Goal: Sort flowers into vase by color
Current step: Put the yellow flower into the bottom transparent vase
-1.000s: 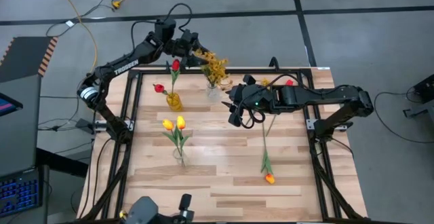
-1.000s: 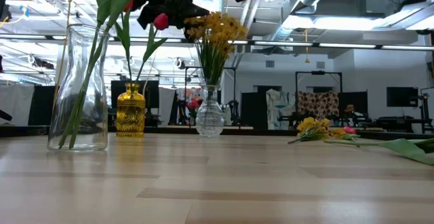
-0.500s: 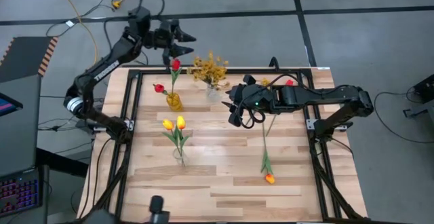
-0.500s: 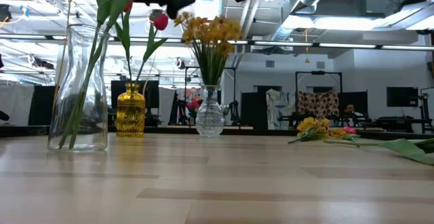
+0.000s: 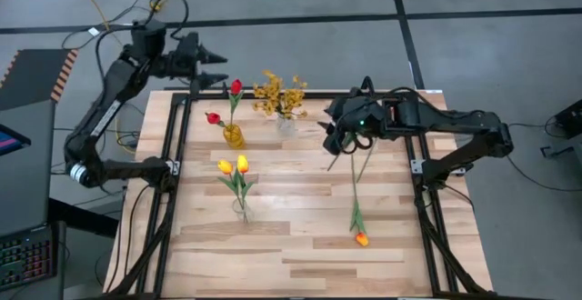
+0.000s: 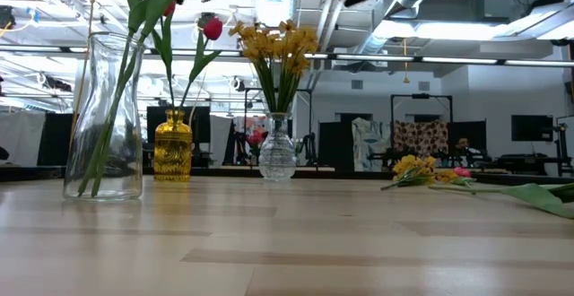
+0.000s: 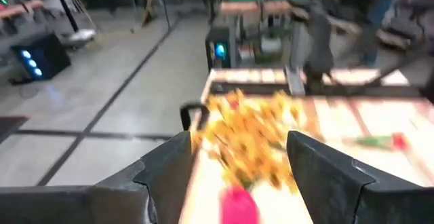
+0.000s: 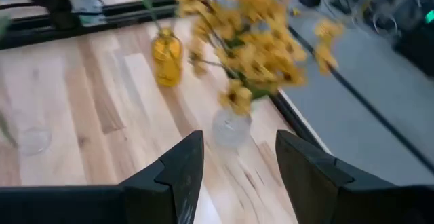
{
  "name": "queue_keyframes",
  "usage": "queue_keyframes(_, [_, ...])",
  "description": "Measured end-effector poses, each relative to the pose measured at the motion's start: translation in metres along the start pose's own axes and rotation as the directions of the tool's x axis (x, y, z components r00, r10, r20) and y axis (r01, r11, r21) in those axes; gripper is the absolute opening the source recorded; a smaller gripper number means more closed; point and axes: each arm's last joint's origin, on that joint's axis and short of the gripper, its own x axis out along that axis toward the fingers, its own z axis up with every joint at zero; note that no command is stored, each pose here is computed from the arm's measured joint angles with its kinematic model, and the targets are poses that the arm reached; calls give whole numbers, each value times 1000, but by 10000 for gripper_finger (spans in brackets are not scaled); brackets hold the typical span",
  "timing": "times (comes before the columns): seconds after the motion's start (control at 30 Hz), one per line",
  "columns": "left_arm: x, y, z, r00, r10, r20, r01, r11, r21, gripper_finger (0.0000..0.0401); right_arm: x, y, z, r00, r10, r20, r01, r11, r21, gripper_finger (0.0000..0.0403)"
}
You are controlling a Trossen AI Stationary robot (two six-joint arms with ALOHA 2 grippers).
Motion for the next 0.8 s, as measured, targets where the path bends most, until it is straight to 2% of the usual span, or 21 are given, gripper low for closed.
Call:
queue_keyframes(0.17, [-24, -29, -5, 996, -30, -82, 30, 1000, 0, 231, 14, -4, -22, 996, -33, -86, 37, 998, 51, 211])
queue_keyframes(0.3, [-41, -51, -8, 990, -81, -112, 74, 995, -73, 231, 25, -3, -41, 987, -46, -153, 58, 995, 76, 211])
queue_keyframes(0.6, [-76, -100, -19, 966, -204, -160, 182, 973, -144, 231, 45, 2, -74, 950, -80, -303, 96, 995, 41, 211])
queue_keyframes(0.8, [-99, -128, -19, 968, -232, -97, 223, 970, -98, 231, 51, -6, -78, 936, -109, -334, 183, 962, 200, 211])
